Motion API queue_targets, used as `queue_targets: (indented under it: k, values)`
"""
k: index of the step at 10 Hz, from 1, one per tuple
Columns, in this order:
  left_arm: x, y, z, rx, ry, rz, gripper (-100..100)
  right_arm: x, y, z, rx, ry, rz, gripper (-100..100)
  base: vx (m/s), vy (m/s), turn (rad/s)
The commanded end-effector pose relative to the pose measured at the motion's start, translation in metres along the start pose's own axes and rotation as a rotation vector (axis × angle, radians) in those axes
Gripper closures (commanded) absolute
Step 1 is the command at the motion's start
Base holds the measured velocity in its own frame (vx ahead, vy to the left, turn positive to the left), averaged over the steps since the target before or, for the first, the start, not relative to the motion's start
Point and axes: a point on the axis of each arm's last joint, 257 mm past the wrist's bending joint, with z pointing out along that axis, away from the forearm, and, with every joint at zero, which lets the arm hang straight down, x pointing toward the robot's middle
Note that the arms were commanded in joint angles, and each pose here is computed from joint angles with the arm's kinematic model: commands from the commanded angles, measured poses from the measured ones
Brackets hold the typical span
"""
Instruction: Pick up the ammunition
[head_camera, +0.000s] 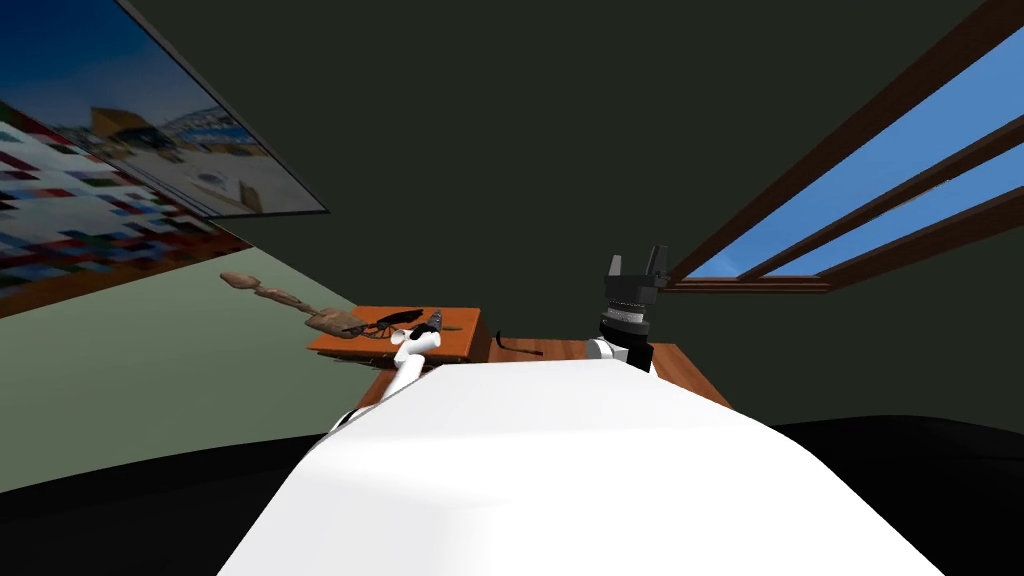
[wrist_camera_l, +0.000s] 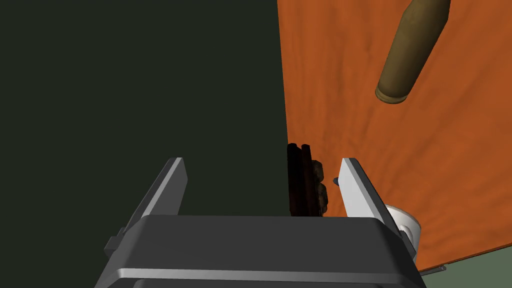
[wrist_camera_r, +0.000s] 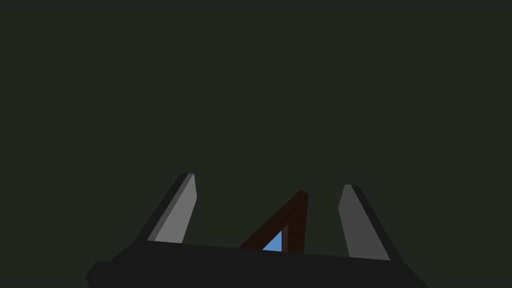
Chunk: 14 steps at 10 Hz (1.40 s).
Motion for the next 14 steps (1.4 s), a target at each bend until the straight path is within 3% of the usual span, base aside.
queue_targets:
  k: [1, 3, 6, 9, 10, 13, 14]
  values:
    - [-0.001, 0.012, 0.002, -0.036, 0.008, -0.003, -100, 0.0, 0.0, 0.0, 0.0, 0.0, 0.0, 0, 0.022, 0.04, -0.051]
    - [0.004, 0.04, 0.006, -0.128, 0.029, -0.013, -100, 0.0, 0.0, 0.0, 0.0, 0.0, 0.0, 0, 0.019, 0.046, -0.137]
    - [0.007, 0.056, 0.007, -0.178, 0.039, -0.019, -100, 0.0, 0.0, 0.0, 0.0, 0.0, 0.0, 0, 0.019, 0.032, -0.06]
    - [0.014, 0.095, 0.004, -0.31, 0.066, -0.034, -100, 0.0, 0.0, 0.0, 0.0, 0.0, 0.0, 0, 0.019, 0.045, -0.141]
    - [0.014, 0.096, 0.004, -0.311, 0.066, -0.034, -100, 0.0, 0.0, 0.0, 0.0, 0.0, 0.0, 0, 0.012, 0.051, -0.037]
    - [0.019, 0.129, -0.002, -0.427, 0.087, -0.049, -100, 0.0, 0.0, 0.0, 0.0, 0.0, 0.0, 0, 0.016, 0.044, -0.112]
    - [0.019, 0.129, -0.002, -0.427, 0.087, -0.049, -100, 0.0, 0.0, 0.0, 0.0, 0.0, 0.0, 0, 0.016, 0.033, -0.036]
